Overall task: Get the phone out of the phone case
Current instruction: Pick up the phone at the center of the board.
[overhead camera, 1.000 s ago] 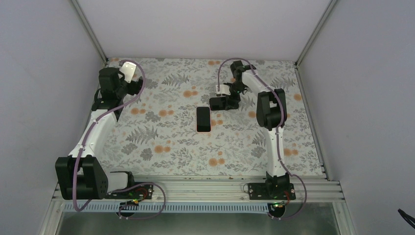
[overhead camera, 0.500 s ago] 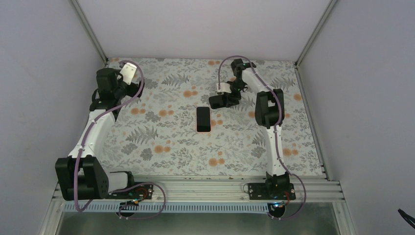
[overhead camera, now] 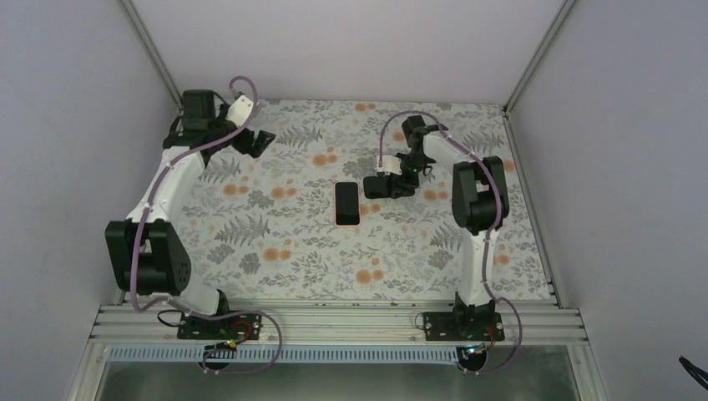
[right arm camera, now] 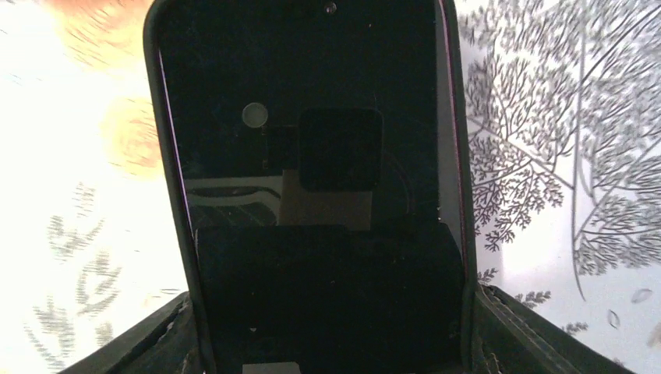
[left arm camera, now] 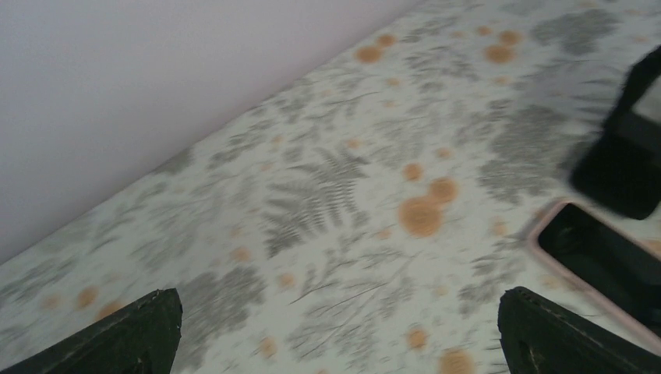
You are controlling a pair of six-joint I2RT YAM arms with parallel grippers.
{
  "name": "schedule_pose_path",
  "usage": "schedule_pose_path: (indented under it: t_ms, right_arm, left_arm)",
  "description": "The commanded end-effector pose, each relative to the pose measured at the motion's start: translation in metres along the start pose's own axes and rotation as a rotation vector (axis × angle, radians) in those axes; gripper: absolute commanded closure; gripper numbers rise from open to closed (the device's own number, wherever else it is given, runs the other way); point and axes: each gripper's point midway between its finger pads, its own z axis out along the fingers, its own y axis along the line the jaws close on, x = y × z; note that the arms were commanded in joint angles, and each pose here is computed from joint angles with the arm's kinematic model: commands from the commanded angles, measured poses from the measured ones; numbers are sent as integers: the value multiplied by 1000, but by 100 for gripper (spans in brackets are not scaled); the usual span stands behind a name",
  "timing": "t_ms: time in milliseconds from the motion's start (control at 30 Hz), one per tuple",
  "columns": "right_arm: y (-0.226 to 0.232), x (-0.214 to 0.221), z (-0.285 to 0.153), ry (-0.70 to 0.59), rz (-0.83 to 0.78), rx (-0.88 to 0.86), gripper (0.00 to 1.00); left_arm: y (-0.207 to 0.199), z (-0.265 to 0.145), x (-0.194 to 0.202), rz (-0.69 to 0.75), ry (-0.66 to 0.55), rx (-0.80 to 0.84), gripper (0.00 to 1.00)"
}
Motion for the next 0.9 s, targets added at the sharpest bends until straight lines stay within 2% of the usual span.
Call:
schedule_pose_path:
  t_ms: [0,167,333,533,667,867]
  right_arm:
    - [-2,-59,-47,-152,-29,165,44]
    - [14,-88,-54,-168,-37,212,44]
    - [7,-112,-69,-221,-25,291,44]
    - [-3,-136,-90,-280,-27,357,45]
    - [-9,-148,-96,-292,-32,383,45]
    - [-22,-170,-99,-303,-48,435,45]
  left_arm:
    - [-66,24,-17,-43,38,303,0]
    - [-121,54,-31,-93,89,527,0]
    - [-144,80,-31,-276,177,750,0]
    - [-144,115,-5,-418,294,806,0]
    - [-145,124,5,-454,320,813,0]
    - [-156,126,-1,-469,325,856,1]
